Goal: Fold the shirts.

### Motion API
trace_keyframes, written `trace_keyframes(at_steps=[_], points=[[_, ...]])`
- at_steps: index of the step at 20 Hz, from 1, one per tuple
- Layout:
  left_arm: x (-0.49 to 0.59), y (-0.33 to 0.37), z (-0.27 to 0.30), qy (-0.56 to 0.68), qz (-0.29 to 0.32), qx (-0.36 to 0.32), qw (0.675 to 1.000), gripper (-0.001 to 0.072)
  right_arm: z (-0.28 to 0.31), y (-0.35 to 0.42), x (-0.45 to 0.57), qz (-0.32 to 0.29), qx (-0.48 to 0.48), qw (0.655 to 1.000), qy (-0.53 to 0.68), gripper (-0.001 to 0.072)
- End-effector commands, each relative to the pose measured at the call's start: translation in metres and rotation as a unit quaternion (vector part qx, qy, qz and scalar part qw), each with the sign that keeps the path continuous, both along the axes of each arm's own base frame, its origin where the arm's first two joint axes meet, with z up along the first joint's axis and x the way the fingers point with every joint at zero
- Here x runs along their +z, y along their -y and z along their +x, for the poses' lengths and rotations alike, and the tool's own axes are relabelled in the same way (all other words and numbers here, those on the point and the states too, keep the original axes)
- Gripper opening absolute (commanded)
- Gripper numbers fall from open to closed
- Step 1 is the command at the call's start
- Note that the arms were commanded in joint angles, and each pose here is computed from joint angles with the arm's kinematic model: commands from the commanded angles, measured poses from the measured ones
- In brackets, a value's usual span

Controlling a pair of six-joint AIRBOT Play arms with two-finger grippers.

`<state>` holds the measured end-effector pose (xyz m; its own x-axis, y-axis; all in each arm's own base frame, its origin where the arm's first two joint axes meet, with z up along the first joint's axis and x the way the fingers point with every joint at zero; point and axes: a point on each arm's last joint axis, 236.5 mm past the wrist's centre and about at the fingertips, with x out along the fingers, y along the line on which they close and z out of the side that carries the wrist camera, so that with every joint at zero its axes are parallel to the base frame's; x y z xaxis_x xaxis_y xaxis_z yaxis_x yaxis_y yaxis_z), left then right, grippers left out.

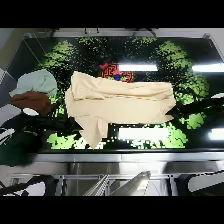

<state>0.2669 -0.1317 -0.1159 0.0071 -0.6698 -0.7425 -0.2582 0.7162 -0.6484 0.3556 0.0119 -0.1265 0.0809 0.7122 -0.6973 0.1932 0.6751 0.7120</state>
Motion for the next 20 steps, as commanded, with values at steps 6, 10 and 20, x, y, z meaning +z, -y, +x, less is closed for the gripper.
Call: trace_keyframes(at_steps=[6,10,20], points=[[0.013,0.033,0.022,0.022,-0.043,-0.07,0.996,0.002,-0.006,0.005,0.009,0.016,0.007,1.0,0.002,0.0022],[0.058,0.002,0.028,0.061,-0.043,-0.063,0.995,0.002,-0.014,0.036,0.04,0.049,-0.015,0.999,0.005,0.0022],[0.124,-0.04,0.051,0.162,-0.054,0.007,0.985,0.0021,0.008,0.02,0.115,0.201,-0.051,0.974,0.085,0.0022]])
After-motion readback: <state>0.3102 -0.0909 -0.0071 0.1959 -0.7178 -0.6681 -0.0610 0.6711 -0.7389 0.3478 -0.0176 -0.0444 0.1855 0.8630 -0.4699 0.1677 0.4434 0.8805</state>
